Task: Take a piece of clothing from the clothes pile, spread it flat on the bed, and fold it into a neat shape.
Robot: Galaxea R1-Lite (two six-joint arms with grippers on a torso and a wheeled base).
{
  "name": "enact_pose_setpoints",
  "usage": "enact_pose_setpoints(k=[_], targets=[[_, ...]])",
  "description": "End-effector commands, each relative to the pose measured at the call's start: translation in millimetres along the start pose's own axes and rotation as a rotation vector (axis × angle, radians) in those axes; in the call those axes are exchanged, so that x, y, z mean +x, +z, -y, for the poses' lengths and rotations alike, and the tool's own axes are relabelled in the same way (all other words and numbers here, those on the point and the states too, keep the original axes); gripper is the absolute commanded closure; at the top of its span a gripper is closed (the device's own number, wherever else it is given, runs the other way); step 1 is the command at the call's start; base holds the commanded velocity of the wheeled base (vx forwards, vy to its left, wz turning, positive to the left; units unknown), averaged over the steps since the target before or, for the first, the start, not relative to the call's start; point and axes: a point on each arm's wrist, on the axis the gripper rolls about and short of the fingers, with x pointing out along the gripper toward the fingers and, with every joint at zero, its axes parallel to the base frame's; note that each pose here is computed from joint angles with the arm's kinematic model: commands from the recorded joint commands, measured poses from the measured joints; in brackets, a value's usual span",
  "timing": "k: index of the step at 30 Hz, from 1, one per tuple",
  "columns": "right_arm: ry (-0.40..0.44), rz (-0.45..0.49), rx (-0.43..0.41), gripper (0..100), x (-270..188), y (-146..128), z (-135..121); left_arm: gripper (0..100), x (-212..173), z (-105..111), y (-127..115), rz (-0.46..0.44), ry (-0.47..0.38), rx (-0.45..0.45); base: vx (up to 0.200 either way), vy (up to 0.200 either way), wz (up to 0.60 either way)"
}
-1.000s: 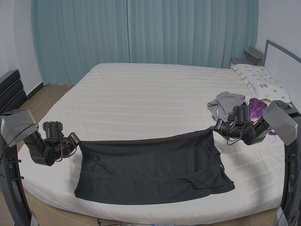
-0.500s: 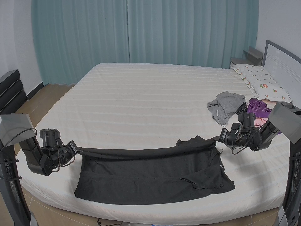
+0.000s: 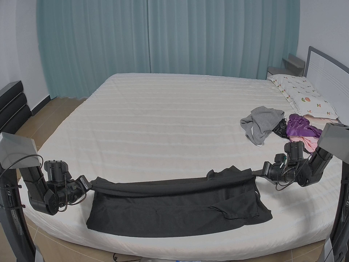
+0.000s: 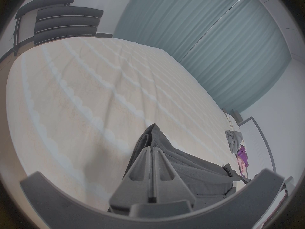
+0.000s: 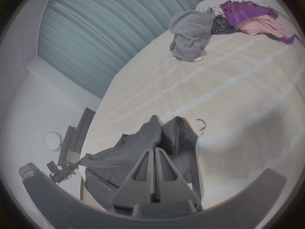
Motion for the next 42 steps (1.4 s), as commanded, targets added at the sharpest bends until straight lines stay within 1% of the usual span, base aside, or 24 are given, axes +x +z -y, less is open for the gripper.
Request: enact_pose_setpoints(k=[1, 5, 7, 15, 16, 21, 26, 28, 29, 30, 32, 34, 38, 39, 42], targets=[[-0.012, -0.033, 0.006, 100, -5, -10, 6, 100, -3, -4, -9, -0.030, 0.007, -0.004, 0.000, 0.000, 0.00], [-0.013, -0.062, -0.005, 100, -5, -18, 8, 100, -2, -7, -11, -0.034, 0.011, 0.002, 0.000, 0.000, 0.00], [-0.016, -0.079, -0.023, 100, -3, -23, 9, 100, -2, -10, -16, -0.050, 0.022, 0.016, 0.000, 0.000, 0.00], [-0.025, -0.100, -0.034, 100, -1, -27, 12, 100, -2, -14, -21, -0.073, 0.034, 0.019, 0.000, 0.000, 0.00], [-0.025, -0.102, -0.034, 0, -1, -27, 12, 0, -2, -14, -21, -0.074, 0.033, 0.022, 0.000, 0.000, 0.00], [-0.011, -0.082, -0.034, 0, -4, -22, 7, 0, -4, -11, -20, -0.071, 0.024, 0.025, 0.000, 0.000, 0.00], [0.009, -0.036, -0.039, 0, -7, -8, 3, 0, -1, -8, -15, -0.050, 0.010, 0.022, 0.000, 0.000, 0.00], [0.014, -0.027, -0.027, 0, -6, -5, 2, 0, 0, -7, -12, -0.039, 0.006, 0.022, 0.000, 0.000, 0.00], [0.024, -0.006, 0.015, 0, -4, 3, -1, 0, 2, -4, -7, -0.018, -0.008, 0.015, 0.000, 0.000, 0.00], [0.028, 0.004, 0.038, 0, -3, 6, -2, 0, 3, -2, -3, -0.004, -0.017, 0.008, 0.000, 0.000, 0.00], [0.036, 0.016, 0.064, 0, 2, 11, -4, 0, 7, 2, 3, 0.012, -0.028, -0.011, 0.000, 0.000, 0.00], [0.039, 0.017, 0.072, 0, 7, 13, -4, 0, 12, 6, 9, 0.025, -0.040, -0.018, 0.000, 0.000, 0.00], [0.034, 0.014, 0.072, 0, 16, 13, -1, 0, 23, 9, 15, 0.021, -0.038, -0.017, 0.000, 0.000, 0.00], [0.033, 0.015, 0.071, 0, 20, 13, 1, 0, 33, 10, 16, 0.002, -0.028, -0.018, 0.000, 0.000, 0.00], [0.029, 0.020, 0.073, 0, 25, 14, 4, 0, 46, 11, 19, -0.015, -0.008, -0.013, 0.000, 0.000, 0.00]])
